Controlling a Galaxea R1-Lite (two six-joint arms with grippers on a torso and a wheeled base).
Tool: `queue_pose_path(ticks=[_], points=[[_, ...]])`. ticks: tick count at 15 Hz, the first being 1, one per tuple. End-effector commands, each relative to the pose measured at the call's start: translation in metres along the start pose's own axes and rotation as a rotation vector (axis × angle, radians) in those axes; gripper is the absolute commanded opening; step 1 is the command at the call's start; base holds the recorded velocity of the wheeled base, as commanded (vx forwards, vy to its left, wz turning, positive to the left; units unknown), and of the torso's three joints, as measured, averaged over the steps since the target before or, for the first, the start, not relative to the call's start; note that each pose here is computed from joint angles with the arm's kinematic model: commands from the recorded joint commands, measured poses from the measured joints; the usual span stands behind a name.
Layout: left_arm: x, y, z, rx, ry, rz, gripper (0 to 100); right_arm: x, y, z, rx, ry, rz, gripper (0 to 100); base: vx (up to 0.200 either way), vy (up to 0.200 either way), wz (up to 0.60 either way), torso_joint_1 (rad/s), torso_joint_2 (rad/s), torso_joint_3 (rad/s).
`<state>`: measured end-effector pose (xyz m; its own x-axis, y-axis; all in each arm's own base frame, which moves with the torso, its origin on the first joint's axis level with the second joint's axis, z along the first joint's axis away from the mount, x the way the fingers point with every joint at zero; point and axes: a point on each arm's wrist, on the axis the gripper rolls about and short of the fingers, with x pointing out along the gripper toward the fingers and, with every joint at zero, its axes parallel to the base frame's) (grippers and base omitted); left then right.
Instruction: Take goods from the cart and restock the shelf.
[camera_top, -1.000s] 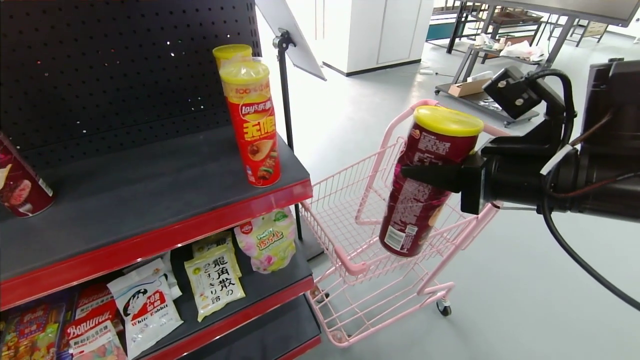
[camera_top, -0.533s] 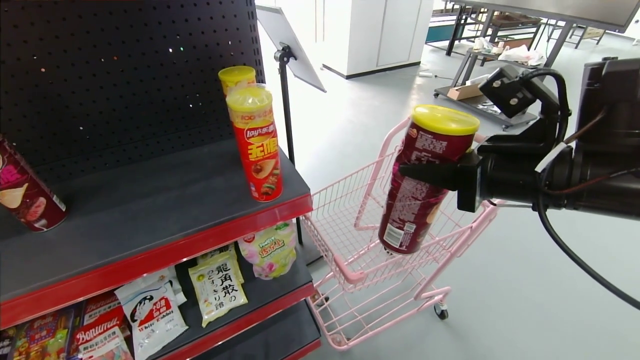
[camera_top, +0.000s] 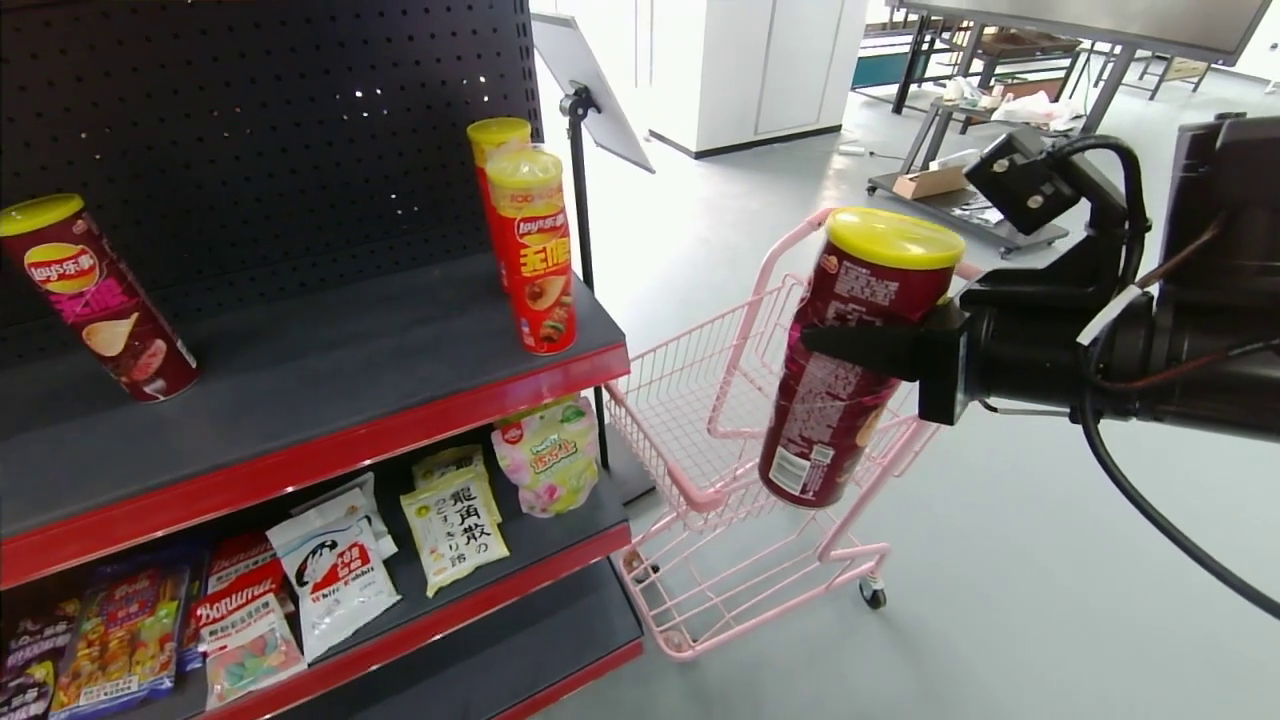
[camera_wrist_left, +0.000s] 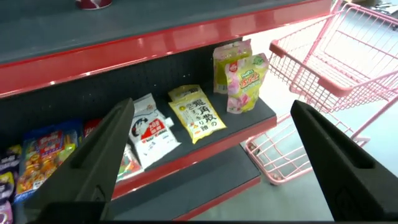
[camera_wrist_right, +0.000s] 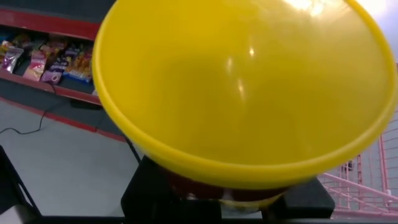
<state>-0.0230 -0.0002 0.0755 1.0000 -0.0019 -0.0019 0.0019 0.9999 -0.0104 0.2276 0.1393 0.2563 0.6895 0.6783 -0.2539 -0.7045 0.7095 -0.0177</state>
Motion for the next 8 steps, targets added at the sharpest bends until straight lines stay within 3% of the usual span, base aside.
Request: queue_pose_path(ticks=[1,7,8], points=[[0.0001,0.0,-0.0001,0.0,0.001,0.0,100,0.0,0.0001,-0.0008,0.001,0.004,0.001,0,0.0,0.0,0.6,-0.007,0.01,0.007],[0.0001,0.0,-0.0002,0.001,0.003,0.0,100,-0.0001,0.0001,0.0001,0.0,0.001,0.004,0,0.0,0.0,0.6,0.005,0.0,0.002],[0.0001,0.0,-0.0001,0.0,0.001,0.0,100,-0.0001,0.0001,0.0001,0.0,0.001,0.004,0,0.0,0.0,0.0,0.0,0.0,0.0]])
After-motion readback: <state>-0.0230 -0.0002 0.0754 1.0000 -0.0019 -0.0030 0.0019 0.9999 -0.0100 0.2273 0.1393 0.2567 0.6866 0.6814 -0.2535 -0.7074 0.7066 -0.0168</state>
